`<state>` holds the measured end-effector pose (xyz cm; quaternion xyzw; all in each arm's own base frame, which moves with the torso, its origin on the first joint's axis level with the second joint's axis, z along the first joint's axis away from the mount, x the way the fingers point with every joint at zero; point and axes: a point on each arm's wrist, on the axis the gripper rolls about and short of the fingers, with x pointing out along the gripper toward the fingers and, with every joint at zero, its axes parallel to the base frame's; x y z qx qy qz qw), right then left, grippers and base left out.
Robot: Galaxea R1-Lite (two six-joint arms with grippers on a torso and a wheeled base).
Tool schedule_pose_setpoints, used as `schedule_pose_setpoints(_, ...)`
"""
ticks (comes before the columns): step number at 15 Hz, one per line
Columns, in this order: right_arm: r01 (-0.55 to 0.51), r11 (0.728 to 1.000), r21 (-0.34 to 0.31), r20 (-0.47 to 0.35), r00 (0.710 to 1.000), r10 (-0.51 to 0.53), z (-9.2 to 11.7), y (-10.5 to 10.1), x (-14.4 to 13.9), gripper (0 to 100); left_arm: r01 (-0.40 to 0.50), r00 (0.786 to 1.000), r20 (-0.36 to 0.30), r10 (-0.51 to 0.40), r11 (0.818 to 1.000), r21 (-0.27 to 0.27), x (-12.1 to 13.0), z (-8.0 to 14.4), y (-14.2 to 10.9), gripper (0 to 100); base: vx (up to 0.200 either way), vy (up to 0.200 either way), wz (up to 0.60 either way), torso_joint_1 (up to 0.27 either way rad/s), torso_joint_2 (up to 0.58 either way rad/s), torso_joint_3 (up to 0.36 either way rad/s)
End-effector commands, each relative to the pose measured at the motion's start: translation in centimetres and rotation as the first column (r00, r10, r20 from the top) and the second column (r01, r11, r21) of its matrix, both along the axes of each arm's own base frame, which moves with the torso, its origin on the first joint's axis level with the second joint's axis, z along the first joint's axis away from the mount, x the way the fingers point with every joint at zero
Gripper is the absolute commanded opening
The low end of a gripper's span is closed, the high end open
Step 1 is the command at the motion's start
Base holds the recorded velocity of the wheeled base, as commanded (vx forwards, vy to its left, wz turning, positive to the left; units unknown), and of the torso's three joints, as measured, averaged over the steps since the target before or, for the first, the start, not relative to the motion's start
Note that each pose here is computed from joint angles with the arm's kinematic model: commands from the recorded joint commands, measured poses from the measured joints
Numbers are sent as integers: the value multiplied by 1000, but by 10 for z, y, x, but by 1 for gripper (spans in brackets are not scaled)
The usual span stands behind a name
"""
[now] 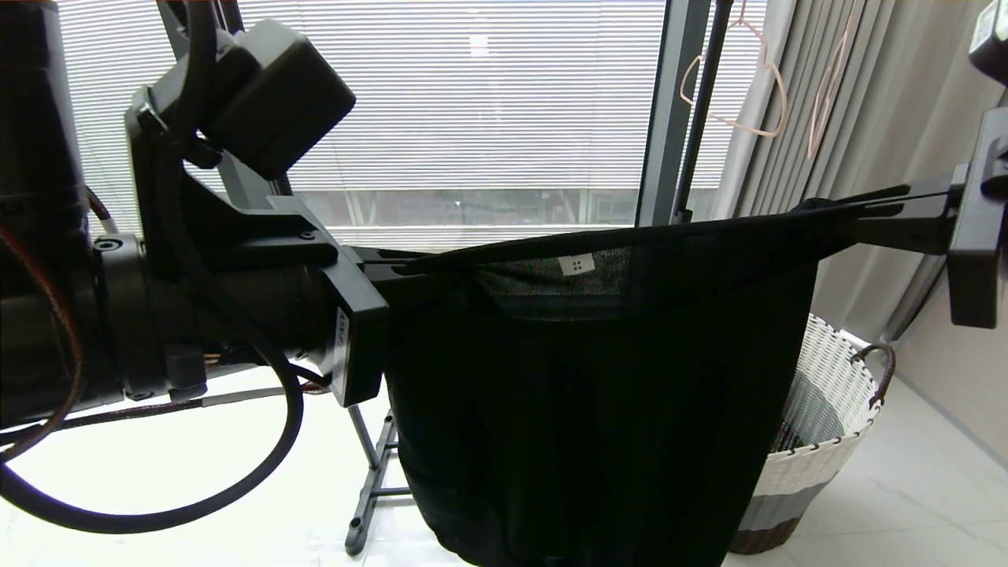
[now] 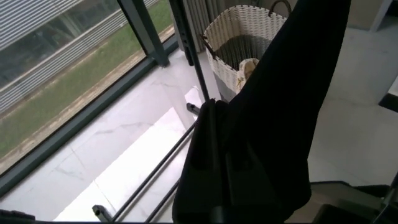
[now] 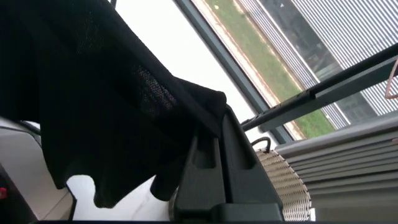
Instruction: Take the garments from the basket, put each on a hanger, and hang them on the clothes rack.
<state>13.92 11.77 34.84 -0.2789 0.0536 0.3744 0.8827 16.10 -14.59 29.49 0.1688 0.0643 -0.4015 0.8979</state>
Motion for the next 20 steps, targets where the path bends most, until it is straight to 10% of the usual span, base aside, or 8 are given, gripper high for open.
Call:
schedule_pose_setpoints(1, -57, 998, -19, -24, 998, 56, -3, -9, -24, 0, 3, 1000, 3, -3, 999, 37, 5, -7, -3, 0, 0, 0, 0, 0, 0, 0)
schedule_pose_setpoints(7, -301, 951, -71, -89, 951, 295, -26, 1, -64, 0, 120, 987, 104, -121, 993, 17, 32, -11, -29, 0, 0, 0, 0, 0, 0, 0)
schedule_pose_setpoints(12, -277, 958, -70, -97, 958, 270, -27, 2, -60, 0, 122, 986, 113, -121, 992, -4, 25, -4, -21, 0, 0, 0, 0, 0, 0, 0)
schedule_pose_setpoints(20, -70, 988, 139, -17, 997, 73, 26, 26, 0, 0, 70, 974, -207, -88, 993, -93, -30, 11, 17, 0, 0, 0, 0, 0, 0, 0)
